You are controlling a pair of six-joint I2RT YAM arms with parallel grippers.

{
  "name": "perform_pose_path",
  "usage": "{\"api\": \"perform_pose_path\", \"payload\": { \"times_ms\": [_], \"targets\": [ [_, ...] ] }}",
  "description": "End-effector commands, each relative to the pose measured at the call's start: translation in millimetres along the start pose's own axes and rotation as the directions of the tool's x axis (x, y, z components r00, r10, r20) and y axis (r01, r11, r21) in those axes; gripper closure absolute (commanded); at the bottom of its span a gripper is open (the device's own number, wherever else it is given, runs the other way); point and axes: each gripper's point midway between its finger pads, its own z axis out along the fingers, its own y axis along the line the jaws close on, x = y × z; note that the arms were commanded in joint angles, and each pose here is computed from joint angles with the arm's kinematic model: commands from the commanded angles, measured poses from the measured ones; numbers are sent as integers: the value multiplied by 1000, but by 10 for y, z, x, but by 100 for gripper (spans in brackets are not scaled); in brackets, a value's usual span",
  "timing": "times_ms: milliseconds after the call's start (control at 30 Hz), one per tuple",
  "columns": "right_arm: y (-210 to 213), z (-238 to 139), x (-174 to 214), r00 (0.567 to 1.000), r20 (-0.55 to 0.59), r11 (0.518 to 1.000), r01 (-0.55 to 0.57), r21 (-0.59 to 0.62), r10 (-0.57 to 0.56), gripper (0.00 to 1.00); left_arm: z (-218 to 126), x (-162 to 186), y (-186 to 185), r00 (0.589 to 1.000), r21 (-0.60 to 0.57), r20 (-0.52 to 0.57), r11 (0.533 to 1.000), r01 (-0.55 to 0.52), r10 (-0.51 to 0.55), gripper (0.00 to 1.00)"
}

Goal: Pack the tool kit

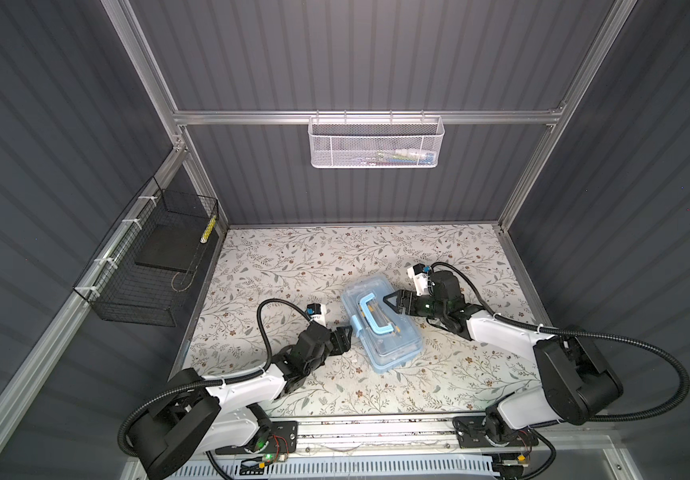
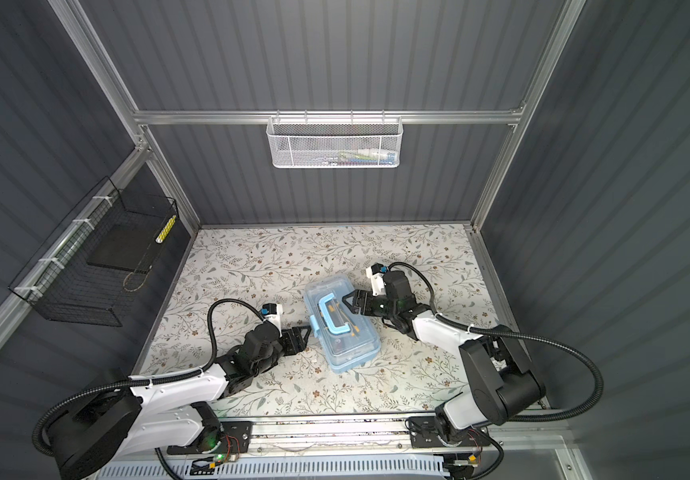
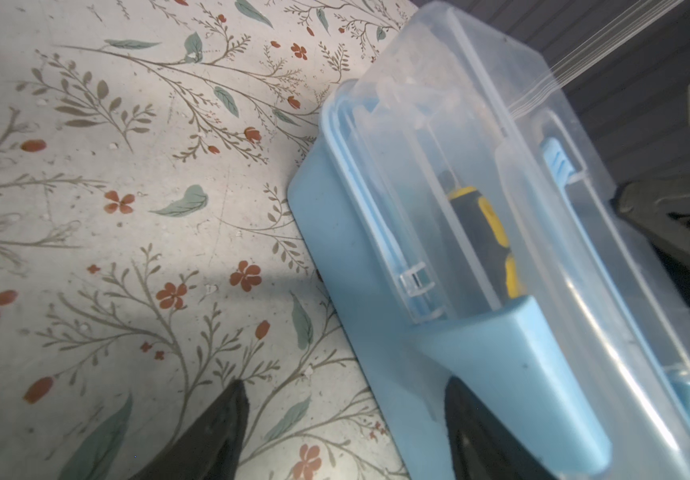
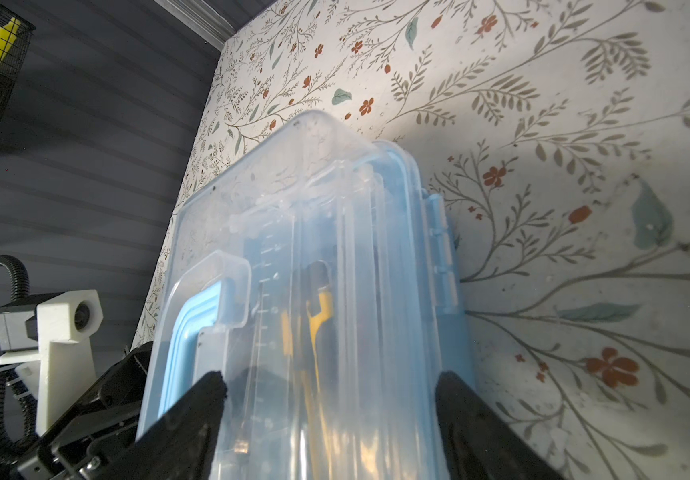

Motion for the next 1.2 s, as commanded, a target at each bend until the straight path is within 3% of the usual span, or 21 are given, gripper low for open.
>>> {"api": "perform_pose_path", "payload": {
  "times_ms": [0, 133, 267, 433, 667, 1000, 1167],
  "targets": [
    [-70, 52, 332, 993, -109, 999, -39, 6, 39, 20, -87, -161, -275, 995, 136, 60, 988, 72, -81, 30],
    [-72, 68, 347, 993, -114, 999, -43, 2, 43, 20, -115, -171, -290, 992, 159, 69, 983, 94, -106, 33],
    [-66, 78, 348, 992, -116, 999, -43, -1, 43, 20, -67, -145, -335, 993, 179, 55, 979, 93, -105, 46],
    [-52, 77, 338, 992, -116, 999, -41, -2, 40, 20, 39, -54, -413, 992, 228, 18, 966, 119, -126, 52],
    [-48, 65, 340, 993, -117, 999, -36, 0, 36, 20, 110, 20, -478, 989, 266, -11, 953, 144, -146, 50],
    [-53, 65, 356, 992, -120, 999, -36, 1, 36, 20, -2, -63, -424, 992, 225, 19, 967, 118, -126, 51],
    [-50, 65, 357, 992, -119, 999, -36, 1, 36, 20, -61, -128, -507, 996, 212, 5, 974, 82, -85, 59]
  ]
}}
